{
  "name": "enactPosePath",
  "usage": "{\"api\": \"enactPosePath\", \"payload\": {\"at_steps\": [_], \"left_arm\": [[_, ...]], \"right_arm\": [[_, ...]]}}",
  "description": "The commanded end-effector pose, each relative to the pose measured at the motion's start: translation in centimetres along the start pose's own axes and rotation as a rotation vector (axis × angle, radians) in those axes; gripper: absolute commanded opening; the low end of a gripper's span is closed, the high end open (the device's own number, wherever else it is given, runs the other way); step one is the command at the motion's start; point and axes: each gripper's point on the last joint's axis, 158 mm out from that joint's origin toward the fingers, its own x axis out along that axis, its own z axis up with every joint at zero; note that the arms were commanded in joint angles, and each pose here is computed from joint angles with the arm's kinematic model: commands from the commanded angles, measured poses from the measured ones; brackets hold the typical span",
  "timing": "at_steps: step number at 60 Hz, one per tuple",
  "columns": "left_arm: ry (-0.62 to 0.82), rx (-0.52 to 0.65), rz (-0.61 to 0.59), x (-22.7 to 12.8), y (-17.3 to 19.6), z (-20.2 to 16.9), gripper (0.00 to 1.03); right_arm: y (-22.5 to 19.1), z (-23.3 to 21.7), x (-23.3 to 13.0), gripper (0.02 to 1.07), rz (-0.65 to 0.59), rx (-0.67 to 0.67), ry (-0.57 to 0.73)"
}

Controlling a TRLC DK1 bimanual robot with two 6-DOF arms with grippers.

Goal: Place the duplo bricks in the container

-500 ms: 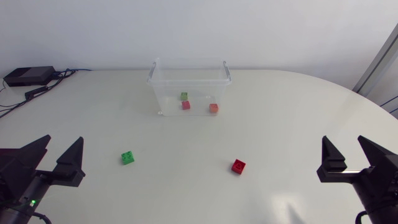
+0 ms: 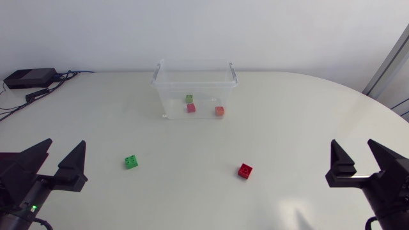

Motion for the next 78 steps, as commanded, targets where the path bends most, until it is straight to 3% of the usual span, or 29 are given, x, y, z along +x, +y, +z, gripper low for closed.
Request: {"api": "enactPosePath", "payload": {"at_steps": [1, 21, 29, 44, 65, 71, 76, 78], "left_arm": [[-0.004, -0.011, -0.01, 0.0, -0.2, -0.4, 0.99], [-0.033, -0.011, -0.008, -0.4, -0.1, 1.9, 0.99], [-0.025, -0.022, -0.011, -0.3, -0.1, 4.2, 0.99], [0.185, -0.054, -0.02, 2.9, -0.1, 5.2, 0.94], [0.641, -0.096, -0.116, 8.4, -2.3, 0.1, 0.94], [0.753, -0.02, -0.194, 9.8, -3.5, -2.4, 0.94], [0.851, 0.172, -0.318, 10.3, -5.0, -5.1, 0.95], [0.869, 0.189, -0.332, 10.6, -5.1, -5.7, 0.95]], "right_arm": [[0.3, -0.9, 0.1, 1.03, 0.01, -0.001, 0.02], [0.5, 1.6, -0.1, 1.03, 0.025, -0.01, 0.005], [0.6, 2.9, 1.4, 1.03, 0.039, -0.012, 0.102], [2.3, 4.6, 4.5, 1.03, 0.126, -0.012, 0.241], [6.1, -0.5, 7.3, 1.03, 0.262, 0.031, 0.56], [6.8, -2.2, 7.6, 1.03, 0.306, 0.058, 0.645], [7.2, -3.4, 7.6, 1.03, 0.329, 0.075, 0.709], [7.3, -3.8, 7.6, 1.03, 0.333, 0.075, 0.734]]}}
